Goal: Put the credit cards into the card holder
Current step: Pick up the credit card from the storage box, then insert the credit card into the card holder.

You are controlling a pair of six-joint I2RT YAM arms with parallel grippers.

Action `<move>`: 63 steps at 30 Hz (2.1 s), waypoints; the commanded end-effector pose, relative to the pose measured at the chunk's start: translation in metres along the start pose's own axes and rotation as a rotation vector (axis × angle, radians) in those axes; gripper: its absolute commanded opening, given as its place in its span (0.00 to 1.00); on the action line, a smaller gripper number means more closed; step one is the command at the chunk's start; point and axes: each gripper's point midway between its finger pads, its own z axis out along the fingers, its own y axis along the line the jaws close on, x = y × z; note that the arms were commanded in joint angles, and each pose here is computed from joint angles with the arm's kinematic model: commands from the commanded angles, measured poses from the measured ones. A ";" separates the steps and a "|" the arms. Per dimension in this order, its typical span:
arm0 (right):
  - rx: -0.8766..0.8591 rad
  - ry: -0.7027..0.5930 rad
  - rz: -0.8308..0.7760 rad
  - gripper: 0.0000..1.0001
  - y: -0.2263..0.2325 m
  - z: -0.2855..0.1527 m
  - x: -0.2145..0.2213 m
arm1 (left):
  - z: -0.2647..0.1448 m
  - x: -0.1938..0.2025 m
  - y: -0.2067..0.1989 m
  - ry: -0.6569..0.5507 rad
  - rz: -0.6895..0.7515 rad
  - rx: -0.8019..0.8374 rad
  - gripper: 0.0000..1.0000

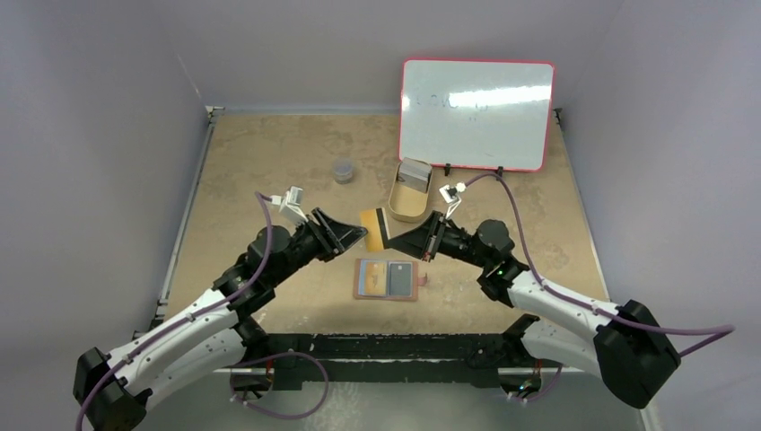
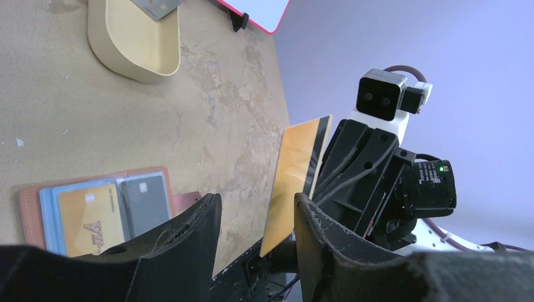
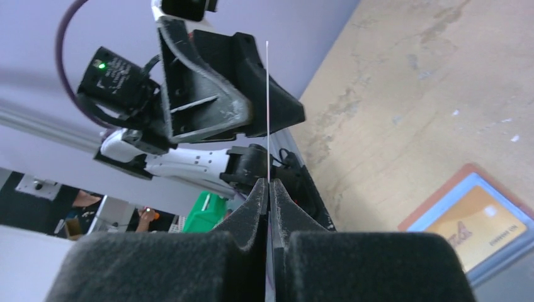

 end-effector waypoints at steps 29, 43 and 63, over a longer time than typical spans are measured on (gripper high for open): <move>0.444 0.039 0.018 0.44 -0.082 -0.023 0.018 | 0.015 0.033 0.070 0.114 0.055 -0.227 0.00; 0.759 0.191 -0.005 0.40 -0.154 -0.033 0.046 | 0.033 0.085 0.103 0.286 0.007 -0.184 0.00; 0.945 0.331 -0.040 0.27 -0.204 -0.056 0.079 | 0.049 0.105 0.124 0.357 0.005 -0.205 0.00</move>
